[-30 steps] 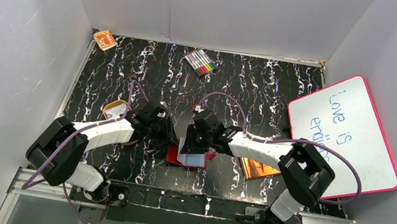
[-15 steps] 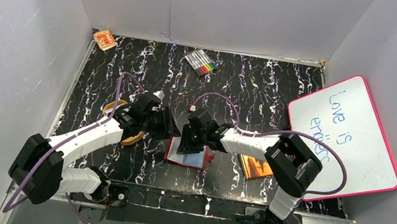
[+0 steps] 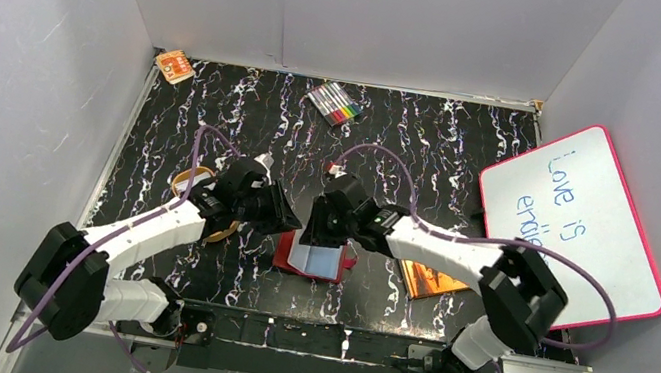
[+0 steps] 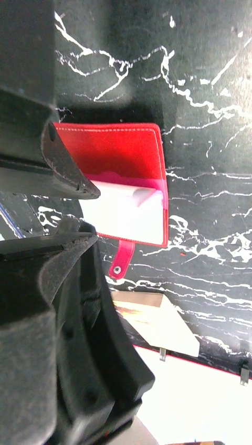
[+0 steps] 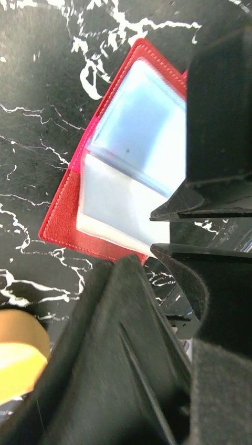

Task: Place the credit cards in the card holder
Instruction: Turn over the card slot in the card holder.

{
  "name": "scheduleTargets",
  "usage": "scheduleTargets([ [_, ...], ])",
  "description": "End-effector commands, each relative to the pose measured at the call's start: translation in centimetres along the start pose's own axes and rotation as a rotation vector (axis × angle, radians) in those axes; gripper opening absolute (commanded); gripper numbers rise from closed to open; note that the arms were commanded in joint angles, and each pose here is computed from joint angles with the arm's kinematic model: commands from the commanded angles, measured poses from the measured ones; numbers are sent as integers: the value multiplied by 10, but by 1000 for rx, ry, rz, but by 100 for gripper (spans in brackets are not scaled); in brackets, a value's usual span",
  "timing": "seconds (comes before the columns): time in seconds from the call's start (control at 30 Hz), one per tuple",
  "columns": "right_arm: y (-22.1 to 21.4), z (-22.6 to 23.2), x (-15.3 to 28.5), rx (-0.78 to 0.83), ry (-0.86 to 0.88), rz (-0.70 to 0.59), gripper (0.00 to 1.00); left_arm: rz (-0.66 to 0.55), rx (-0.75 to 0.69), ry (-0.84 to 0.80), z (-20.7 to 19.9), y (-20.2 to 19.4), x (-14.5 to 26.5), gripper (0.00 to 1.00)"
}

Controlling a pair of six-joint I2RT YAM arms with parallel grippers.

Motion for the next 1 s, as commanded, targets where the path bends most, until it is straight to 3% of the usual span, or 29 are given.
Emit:
scheduleTargets([
  [0.0,-3,-2,26,-17,-29,-60,31,37,4,-87,-14,0,-2,27],
  [0.37,-15,-17,44,-36,-112,-108,30,70,-17,-173,-27,0,-1,27],
  [0.7,-45,-36,59,-62,-106,-122,33,178,-77,-115,-24,-21,-33,26],
  [0.97,-50,-40,52,-73,-112,-101,36,186,-89,-31,-12,-31,-52,23],
])
Point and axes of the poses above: each gripper's point midway between its finger pads, its own x axis back along the fingers, its own z axis along the line the jaws close on, y = z × x, the point moved 9 cm from there along x, back along the fingers, and after that the axes turned 10 degrees about x, right-handed, at the moved point
